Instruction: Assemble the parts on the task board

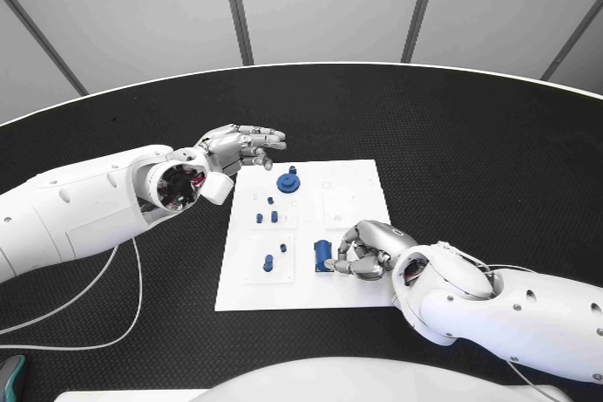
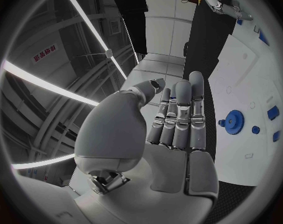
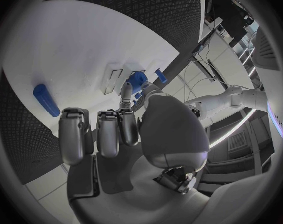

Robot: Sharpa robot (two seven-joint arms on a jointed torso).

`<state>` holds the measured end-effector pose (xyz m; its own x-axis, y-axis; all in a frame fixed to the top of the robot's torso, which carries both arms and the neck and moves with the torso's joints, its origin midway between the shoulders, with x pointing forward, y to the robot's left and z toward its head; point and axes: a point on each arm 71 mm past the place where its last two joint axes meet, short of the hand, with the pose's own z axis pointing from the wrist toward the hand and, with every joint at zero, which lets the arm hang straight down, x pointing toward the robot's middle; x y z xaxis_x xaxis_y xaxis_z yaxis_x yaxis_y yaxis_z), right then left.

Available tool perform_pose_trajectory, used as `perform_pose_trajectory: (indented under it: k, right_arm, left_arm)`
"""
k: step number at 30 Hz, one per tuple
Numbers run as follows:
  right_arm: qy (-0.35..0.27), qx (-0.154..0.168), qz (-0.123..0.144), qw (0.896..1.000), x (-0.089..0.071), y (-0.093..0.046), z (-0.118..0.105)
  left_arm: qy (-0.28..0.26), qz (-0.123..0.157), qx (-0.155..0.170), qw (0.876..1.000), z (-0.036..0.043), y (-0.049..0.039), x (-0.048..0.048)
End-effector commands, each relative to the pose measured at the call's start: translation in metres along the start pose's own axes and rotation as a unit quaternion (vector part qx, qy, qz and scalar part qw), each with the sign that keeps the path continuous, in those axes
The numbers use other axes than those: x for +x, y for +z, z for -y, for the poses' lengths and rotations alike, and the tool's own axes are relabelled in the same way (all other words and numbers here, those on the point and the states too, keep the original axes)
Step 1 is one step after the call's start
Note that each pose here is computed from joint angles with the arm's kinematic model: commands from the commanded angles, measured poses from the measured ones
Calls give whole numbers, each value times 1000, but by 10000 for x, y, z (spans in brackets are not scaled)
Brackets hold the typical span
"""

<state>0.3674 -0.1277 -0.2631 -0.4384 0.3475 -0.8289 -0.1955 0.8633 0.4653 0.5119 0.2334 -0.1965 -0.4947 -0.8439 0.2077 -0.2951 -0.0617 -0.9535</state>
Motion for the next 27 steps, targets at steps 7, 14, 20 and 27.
perform_pose_trajectory:
  k: [7,14,20,27]
  right_arm:
    - [1,-6,-2,1000,-1,-29,-19]
    - [0,-10,-5,1000,-2,-46,-26]
    - [-2,-17,-8,1000,-1,-59,-35]
    - [0,-18,-4,1000,-13,-70,-22]
  left_arm:
    - [0,1,0,1000,0,-3,-8]
    - [0,3,0,1000,1,-11,-19]
    - [0,3,0,1000,1,-11,-19]
    - [0,3,0,1000,2,-19,-30]
